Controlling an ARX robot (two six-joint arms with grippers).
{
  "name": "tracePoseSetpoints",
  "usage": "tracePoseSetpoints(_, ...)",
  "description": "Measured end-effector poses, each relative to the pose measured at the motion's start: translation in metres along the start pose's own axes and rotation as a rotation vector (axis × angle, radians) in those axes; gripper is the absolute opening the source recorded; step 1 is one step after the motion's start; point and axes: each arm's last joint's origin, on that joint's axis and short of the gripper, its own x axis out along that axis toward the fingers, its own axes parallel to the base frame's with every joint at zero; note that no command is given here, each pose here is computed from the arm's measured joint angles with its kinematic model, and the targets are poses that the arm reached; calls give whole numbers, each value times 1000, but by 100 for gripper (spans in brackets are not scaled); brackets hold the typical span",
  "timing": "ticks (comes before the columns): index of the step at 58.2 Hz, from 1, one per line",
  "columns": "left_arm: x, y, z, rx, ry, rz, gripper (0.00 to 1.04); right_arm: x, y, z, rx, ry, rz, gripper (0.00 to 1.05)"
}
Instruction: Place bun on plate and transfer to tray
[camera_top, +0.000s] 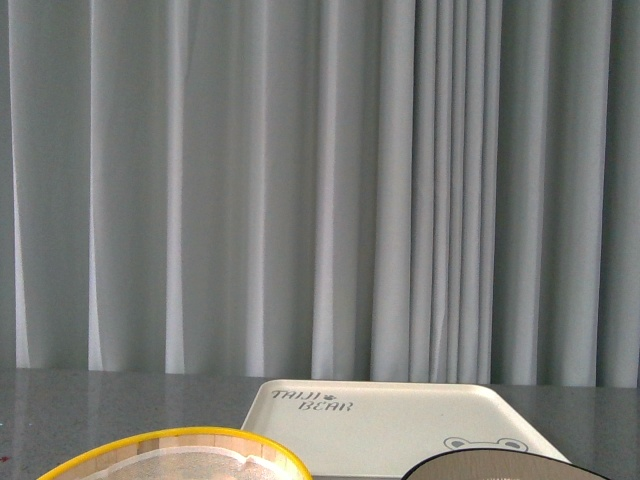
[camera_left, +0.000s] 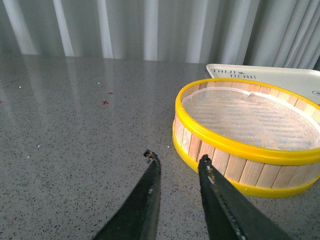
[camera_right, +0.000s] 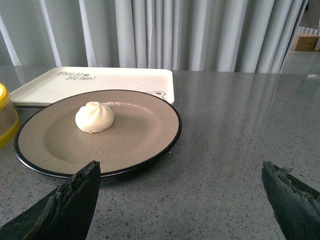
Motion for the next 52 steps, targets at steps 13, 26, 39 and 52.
tracePoseSetpoints(13, 0, 0, 0, 0, 0, 0, 68, 0, 0, 0, 65, 113, -65, 96)
tracePoseSetpoints(26, 0, 0, 0, 0, 0, 0, 99, 1, 10, 30, 223, 337, -65, 96)
tracePoseSetpoints(39, 0, 0, 0, 0, -1, 0, 98, 0, 16, 62, -267, 455, 120, 96)
tracePoseSetpoints(52, 0, 0, 0, 0, 0, 0, 98, 1, 13, 53, -980, 528, 300, 96)
